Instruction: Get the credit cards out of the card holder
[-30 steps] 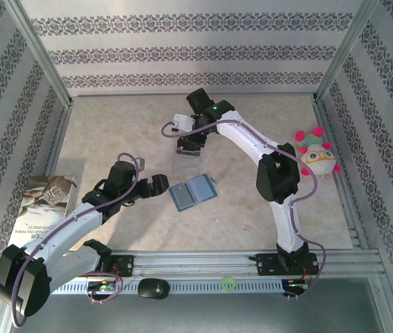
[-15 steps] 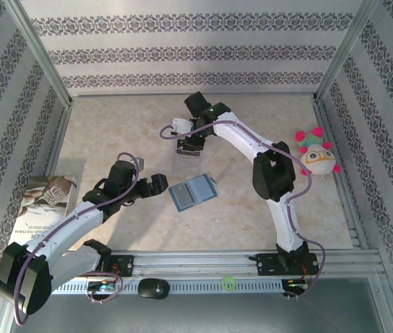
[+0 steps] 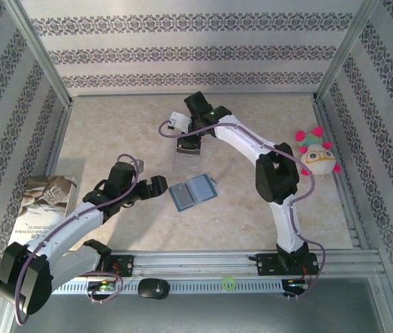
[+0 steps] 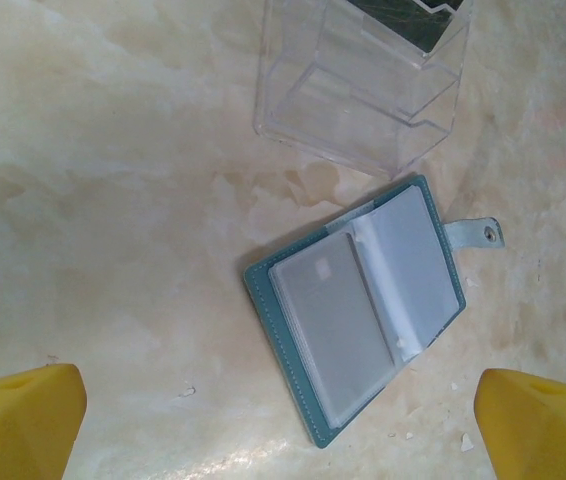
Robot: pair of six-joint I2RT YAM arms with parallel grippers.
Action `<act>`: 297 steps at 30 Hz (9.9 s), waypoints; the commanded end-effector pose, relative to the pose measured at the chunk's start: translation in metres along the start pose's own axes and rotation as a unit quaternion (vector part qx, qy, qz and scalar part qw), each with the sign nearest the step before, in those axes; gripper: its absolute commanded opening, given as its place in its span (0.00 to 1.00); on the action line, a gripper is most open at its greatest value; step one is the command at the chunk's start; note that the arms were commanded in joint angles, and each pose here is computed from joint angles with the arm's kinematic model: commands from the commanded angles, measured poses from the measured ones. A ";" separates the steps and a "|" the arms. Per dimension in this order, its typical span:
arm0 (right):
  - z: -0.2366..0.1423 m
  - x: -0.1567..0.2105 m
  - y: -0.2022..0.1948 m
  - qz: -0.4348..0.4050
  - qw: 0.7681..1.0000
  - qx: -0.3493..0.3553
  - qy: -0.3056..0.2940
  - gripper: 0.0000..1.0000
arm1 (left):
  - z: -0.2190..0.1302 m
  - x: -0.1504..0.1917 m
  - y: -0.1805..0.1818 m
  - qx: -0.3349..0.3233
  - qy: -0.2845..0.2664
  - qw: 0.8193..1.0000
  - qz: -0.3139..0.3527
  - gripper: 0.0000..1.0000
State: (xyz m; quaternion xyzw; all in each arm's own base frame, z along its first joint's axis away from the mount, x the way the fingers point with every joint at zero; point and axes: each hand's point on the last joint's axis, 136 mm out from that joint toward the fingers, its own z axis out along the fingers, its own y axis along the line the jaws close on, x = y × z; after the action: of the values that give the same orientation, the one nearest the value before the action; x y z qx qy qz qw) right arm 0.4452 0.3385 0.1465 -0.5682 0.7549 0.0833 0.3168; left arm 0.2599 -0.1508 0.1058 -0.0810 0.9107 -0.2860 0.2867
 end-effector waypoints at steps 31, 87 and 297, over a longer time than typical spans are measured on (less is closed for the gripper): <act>0.011 0.093 0.207 0.234 0.964 0.022 0.127 0.42 | 0.012 0.019 0.026 -0.010 -0.030 0.999 -0.029 0.75; -0.018 0.112 0.200 0.569 0.818 -0.078 -0.010 0.00 | 0.106 0.070 -0.061 0.033 0.057 0.997 0.048 0.04; -0.031 0.163 0.173 0.596 0.798 -0.072 0.052 0.29 | 0.110 0.108 0.005 -0.028 0.154 0.987 0.027 0.00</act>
State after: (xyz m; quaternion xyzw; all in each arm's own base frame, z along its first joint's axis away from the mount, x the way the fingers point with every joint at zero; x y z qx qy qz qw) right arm 0.2470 0.2449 0.0290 -0.0214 0.9581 0.2587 0.1208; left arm 0.2576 -0.2598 0.0199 -0.0116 0.9197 -0.3297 0.2130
